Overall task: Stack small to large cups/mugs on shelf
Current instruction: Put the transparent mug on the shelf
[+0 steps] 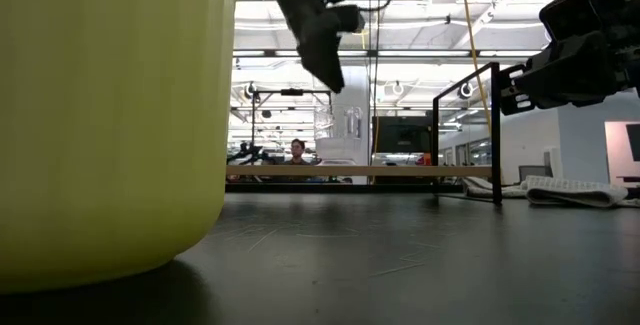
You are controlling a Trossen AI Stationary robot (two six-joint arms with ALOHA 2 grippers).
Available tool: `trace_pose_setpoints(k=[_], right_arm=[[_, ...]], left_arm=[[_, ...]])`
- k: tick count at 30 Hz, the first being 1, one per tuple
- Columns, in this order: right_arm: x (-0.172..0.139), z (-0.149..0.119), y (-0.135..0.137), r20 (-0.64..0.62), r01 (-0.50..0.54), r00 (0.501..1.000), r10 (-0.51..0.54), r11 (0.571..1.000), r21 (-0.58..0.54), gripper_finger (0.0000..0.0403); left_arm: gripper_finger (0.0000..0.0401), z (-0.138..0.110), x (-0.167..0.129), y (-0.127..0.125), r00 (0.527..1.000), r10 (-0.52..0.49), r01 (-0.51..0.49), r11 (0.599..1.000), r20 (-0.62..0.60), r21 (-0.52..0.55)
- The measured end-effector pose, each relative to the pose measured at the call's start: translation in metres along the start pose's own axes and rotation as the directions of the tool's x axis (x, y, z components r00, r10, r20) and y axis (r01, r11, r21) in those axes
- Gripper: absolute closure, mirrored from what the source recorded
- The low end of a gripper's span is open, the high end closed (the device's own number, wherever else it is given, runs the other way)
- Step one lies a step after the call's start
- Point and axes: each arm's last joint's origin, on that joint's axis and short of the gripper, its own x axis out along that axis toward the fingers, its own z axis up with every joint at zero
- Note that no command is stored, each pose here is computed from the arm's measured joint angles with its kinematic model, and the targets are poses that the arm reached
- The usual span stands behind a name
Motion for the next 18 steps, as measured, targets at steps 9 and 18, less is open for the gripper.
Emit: trace_pose_setpoints(k=[9,18], right_arm=[[0.000,0.000,0.000,0.002,0.000,1.000,0.000,1.000,-0.016,0.0403],[0.000,0.001,0.000,0.006,0.000,1.000,0.000,1.000,-0.013,0.0403]], left_arm=[[0.0164,-0.007,0.001,-0.005,0.992,-0.116,0.114,0.992,-0.045,-0.055],[0.0164,-0.018,0.016,-0.005,0.989,-0.087,0.076,0.993,-0.119,-0.090]])
